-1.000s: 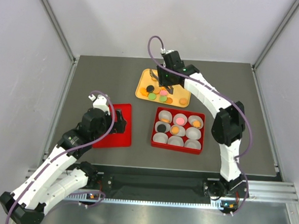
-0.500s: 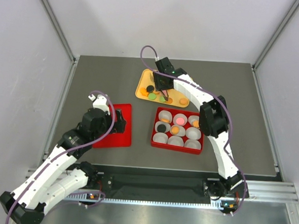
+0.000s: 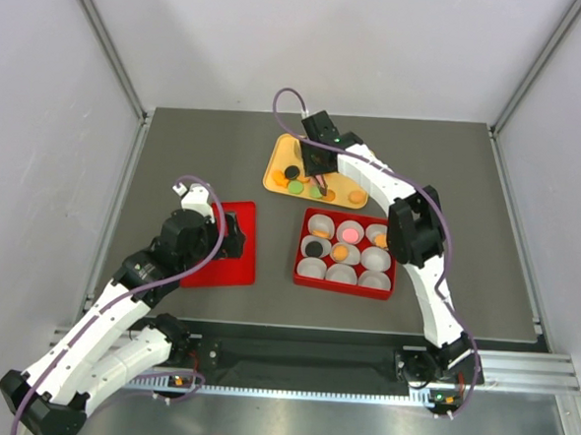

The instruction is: Pack the cookies

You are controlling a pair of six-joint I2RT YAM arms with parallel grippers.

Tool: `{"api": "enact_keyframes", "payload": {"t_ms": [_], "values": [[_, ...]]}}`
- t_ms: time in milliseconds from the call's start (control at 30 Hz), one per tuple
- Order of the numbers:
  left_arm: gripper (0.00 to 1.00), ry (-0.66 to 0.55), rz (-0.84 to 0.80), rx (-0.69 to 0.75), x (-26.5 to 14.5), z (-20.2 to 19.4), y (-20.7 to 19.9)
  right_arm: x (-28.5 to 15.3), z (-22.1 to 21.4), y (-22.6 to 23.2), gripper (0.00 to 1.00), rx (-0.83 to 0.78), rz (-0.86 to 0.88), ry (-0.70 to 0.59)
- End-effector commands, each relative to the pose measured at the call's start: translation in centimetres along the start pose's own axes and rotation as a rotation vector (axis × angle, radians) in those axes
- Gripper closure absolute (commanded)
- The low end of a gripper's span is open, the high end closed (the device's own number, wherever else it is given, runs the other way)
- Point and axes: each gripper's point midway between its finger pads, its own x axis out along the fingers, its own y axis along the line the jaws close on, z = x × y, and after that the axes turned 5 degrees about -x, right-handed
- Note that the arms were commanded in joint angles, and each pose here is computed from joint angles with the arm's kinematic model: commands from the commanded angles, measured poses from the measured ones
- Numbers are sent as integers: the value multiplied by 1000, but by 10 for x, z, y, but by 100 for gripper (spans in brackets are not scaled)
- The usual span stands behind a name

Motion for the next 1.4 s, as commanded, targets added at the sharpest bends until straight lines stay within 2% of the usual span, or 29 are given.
{"api": "enact_keyframes", "payload": {"t_ms": [0, 300, 567, 767, 800, 900, 933, 1200, 1367], "values": [[1, -21, -5, -8, -1, 5, -2, -59, 60, -8, 71, 32, 7, -172], [1, -25, -10, -8, -2, 6, -3, -112, 81, -24, 72, 50, 13, -243], [1, -25, -16, -9, -2, 6, -4, -172, 55, -43, 72, 43, -11, -257], [1, -30, -23, -11, -4, 7, -5, -231, 10, -54, 73, 74, 10, -279], [1, -30, -23, -11, -4, 6, -5, -227, -10, -56, 73, 73, 8, -243], [1, -28, -25, -11, -4, 7, -5, -247, -40, -61, 72, 99, 18, -245], [1, -29, -26, -11, -4, 7, -5, -265, -45, -64, 72, 124, 25, -279], [1, -30, -32, -10, -4, 7, -6, -285, -134, -82, 71, 174, -12, -188], [1, -31, -36, -11, -5, 7, -7, -297, -183, -78, 71, 216, 29, -107]]}}
